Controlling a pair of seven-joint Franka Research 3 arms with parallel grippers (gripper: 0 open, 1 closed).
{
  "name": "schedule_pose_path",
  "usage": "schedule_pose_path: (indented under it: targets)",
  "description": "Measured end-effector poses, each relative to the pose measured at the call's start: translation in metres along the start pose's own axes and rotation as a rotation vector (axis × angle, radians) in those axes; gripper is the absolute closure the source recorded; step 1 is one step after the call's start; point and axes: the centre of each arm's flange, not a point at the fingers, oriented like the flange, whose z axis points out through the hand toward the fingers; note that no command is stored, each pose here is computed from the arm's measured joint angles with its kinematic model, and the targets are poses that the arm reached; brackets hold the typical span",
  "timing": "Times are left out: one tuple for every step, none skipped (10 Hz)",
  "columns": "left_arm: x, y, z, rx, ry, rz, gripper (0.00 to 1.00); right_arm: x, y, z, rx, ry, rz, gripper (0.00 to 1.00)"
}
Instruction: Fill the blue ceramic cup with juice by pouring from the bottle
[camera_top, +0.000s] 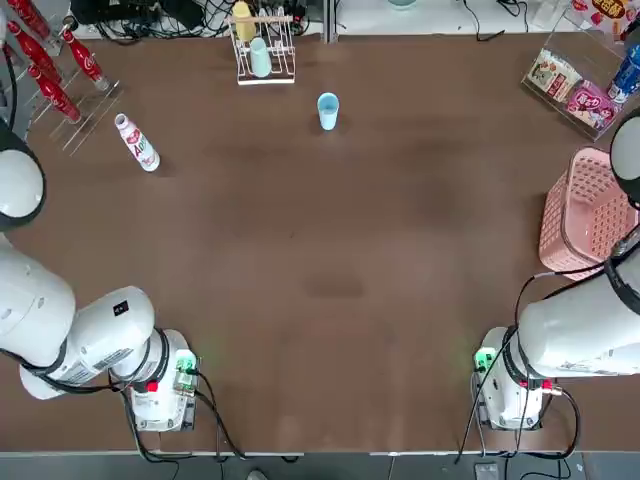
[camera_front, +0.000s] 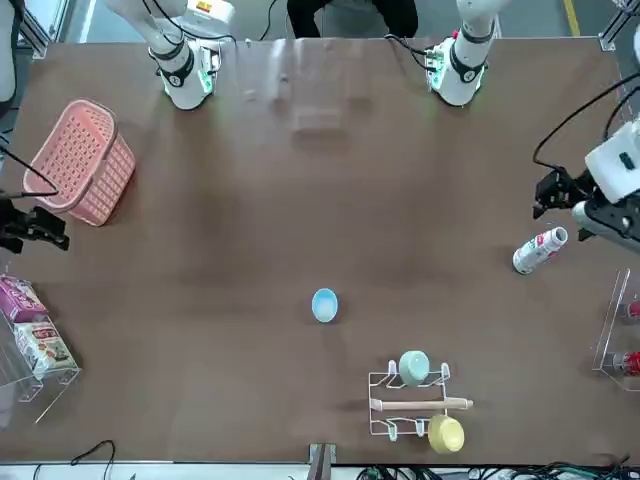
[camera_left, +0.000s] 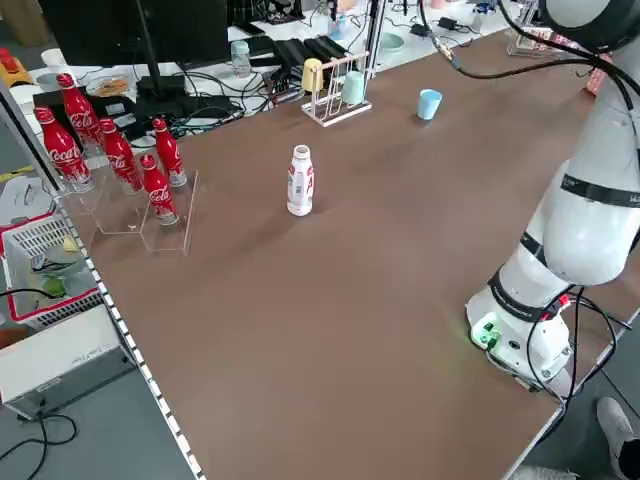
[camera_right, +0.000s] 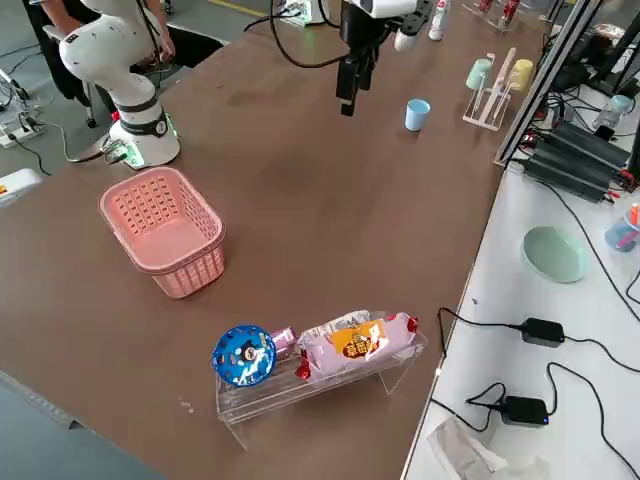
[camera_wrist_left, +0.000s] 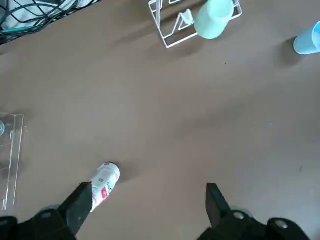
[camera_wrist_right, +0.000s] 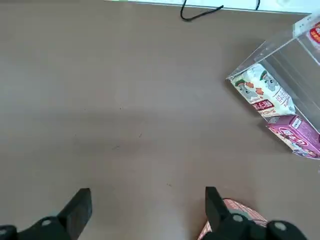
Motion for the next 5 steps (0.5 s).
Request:
schedule_pose_path:
  targets:
    - [0.003,0.008,-0.011,0.009,0.019,0.007,0.00,0.001,0.000,-0.001,-0.001,0.007,0.001,0.00]
    - [0.004,0.013,-0.021,0.016,0.028,0.013,0.00,0.001,0.001,-0.001,-0.002,0.010,0.002,0.00]
    - [0.004,0.016,-0.024,0.022,0.015,0.012,0.00,0.001,0.001,-0.001,-0.002,0.011,0.002,0.00]
    - [0.003,0.019,-0.022,0.029,-0.014,0.010,0.00,0.001,0.001,-0.001,-0.002,0.012,0.001,0.00]
    - [0.003,0.024,-0.023,0.036,-0.037,0.006,0.00,0.001,0.000,-0.001,-0.002,0.014,0.000,0.00]
